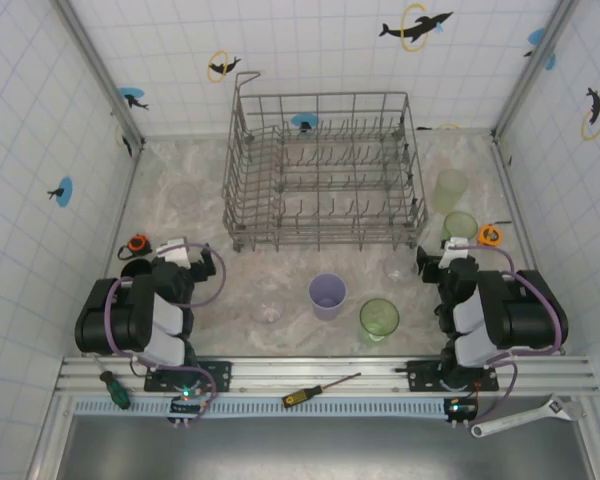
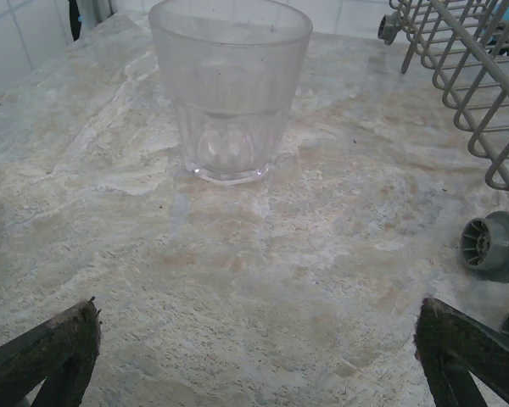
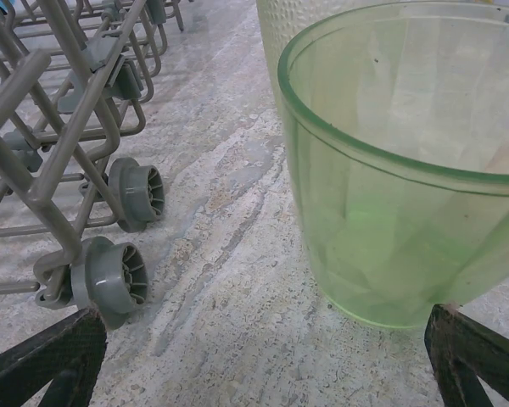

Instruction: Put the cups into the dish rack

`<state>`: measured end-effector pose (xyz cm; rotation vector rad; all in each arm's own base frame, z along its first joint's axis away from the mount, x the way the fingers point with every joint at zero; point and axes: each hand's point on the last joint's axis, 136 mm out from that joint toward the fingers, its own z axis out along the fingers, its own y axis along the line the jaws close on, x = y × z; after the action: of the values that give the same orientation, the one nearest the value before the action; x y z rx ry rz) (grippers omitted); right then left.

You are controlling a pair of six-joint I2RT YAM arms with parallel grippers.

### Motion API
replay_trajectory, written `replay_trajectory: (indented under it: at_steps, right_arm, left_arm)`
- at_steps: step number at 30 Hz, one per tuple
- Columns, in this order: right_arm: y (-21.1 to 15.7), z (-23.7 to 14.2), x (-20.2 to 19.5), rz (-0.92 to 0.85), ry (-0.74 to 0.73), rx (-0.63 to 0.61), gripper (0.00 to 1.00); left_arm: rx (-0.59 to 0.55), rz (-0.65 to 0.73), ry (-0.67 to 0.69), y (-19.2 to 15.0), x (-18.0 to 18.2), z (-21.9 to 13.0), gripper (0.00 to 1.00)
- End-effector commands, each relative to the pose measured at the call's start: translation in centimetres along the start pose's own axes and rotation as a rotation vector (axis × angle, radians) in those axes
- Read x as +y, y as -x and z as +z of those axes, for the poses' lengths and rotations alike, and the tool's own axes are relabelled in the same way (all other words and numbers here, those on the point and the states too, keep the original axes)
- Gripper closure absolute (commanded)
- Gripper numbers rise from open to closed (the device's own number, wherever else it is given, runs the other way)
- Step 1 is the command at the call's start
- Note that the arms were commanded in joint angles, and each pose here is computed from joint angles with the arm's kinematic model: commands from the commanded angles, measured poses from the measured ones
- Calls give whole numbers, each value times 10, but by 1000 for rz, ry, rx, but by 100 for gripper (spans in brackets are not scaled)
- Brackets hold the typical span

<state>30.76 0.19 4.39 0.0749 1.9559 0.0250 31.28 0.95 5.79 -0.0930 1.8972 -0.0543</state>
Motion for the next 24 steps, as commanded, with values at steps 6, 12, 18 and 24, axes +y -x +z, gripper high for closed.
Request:
replay_trajectory:
  at_steps: [6,12,18,24]
  right_arm:
    - [9,0,-1,-6,-6,-40,0]
    - [9,1,-1,-3,-3,-37,0]
    - [9,0,0,-1,1,-38,0]
    - [9,0,-1,0,-1,-38,0]
  left_arm:
    - [-14,17,-11,2,-1,-1,2]
    - [-10,14,-8,1,0,-1,2]
    - [-7,14,-9,0,0,-1,2]
    - [-8,14,-7,0,0,-1,2]
